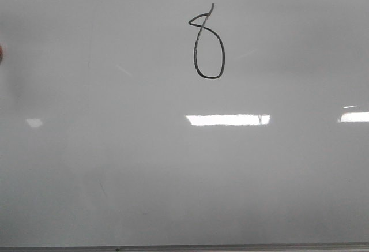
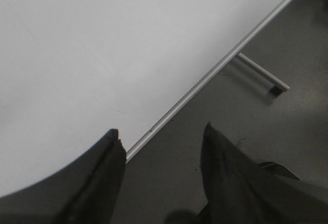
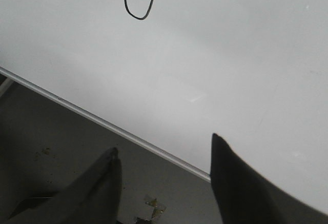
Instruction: Write number 8 on whiteboard
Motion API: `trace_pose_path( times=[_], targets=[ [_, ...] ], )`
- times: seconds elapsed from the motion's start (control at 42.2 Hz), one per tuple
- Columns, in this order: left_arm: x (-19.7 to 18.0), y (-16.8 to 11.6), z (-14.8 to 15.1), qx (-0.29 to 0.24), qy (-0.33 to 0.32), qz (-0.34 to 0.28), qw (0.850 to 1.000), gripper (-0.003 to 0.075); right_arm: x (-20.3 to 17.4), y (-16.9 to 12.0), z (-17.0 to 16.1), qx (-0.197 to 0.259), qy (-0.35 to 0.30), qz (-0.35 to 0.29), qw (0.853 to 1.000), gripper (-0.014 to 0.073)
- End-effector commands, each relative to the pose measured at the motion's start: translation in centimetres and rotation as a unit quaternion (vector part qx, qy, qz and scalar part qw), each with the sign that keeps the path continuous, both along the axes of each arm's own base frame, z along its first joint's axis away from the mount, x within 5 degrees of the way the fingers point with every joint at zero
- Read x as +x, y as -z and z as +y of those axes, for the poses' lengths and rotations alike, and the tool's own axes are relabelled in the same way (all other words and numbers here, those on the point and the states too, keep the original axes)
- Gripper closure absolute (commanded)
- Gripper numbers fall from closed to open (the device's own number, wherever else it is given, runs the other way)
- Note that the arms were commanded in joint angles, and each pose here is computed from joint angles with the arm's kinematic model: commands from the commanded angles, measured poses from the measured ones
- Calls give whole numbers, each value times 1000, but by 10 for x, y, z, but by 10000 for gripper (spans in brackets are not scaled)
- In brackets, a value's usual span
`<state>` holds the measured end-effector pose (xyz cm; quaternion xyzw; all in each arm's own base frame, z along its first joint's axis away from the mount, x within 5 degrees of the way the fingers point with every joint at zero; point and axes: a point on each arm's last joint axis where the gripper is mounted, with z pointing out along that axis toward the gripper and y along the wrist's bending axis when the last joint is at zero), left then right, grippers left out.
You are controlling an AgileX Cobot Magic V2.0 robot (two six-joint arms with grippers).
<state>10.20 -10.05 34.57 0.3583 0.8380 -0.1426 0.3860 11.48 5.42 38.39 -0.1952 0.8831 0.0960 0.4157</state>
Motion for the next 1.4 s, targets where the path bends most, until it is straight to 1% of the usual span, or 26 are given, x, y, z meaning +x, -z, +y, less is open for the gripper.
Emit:
trace_pose_path(
  times=[0.0, 0.19, 0.237, 0.285, 0.332, 0.379, 0.427, 0.474, 0.522, 0.545, 0.569, 0.593, 0.711, 1.375],
  targets=[
    [-2, -19, -4, -43, 14, -36, 998, 374, 1, -13, -1, 11, 4, -41, 999, 183],
    [1, -22, -4, -38, 14, -66, 997, 374, 1, -12, -1, 8, 2, -40, 999, 186],
    [2, -22, -4, -39, 14, -69, 997, 374, 1, -11, -1, 7, 1, -38, 999, 214],
    [2, -23, -4, -40, 14, -71, 997, 374, 2, -10, -1, 4, 0, -39, 999, 262],
    [2, -23, -4, -40, 14, -72, 997, 384, 2, -10, -1, 2, -2, -40, 999, 336],
    [2, -23, -4, -40, 14, -72, 997, 414, 2, -11, -1, 2, -3, -41, 999, 418],
    [2, -23, -4, -41, 15, -72, 996, 457, 2, -11, -1, 2, -3, -43, 999, 509],
    [2, -23, -4, -41, 15, -72, 996, 508, 2, -11, -1, 2, -3, -43, 999, 580],
    [2, -23, -4, -41, 15, -72, 996, 568, 2, -11, -1, 2, -3, -43, 999, 630],
    [2, -23, -4, -41, 15, -72, 996, 583, 2, -11, -1, 2, -3, -43, 999, 659],
    [2, -23, -4, -42, 15, -72, 996, 612, 2, -11, -1, 2, -3, -42, 999, 670],
    [2, -23, -4, -43, 15, -73, 996, 639, 2, -11, -1, 2, -3, -42, 999, 660],
    [2, -24, -4, -45, 15, -75, 996, 738, 2, -11, -1, 3, -3, -44, 999, 664],
    [2, -24, -5, -48, 15, -75, 996, 741, 2, -11, -1, 2, -3, -42, 999, 664]
  ],
)
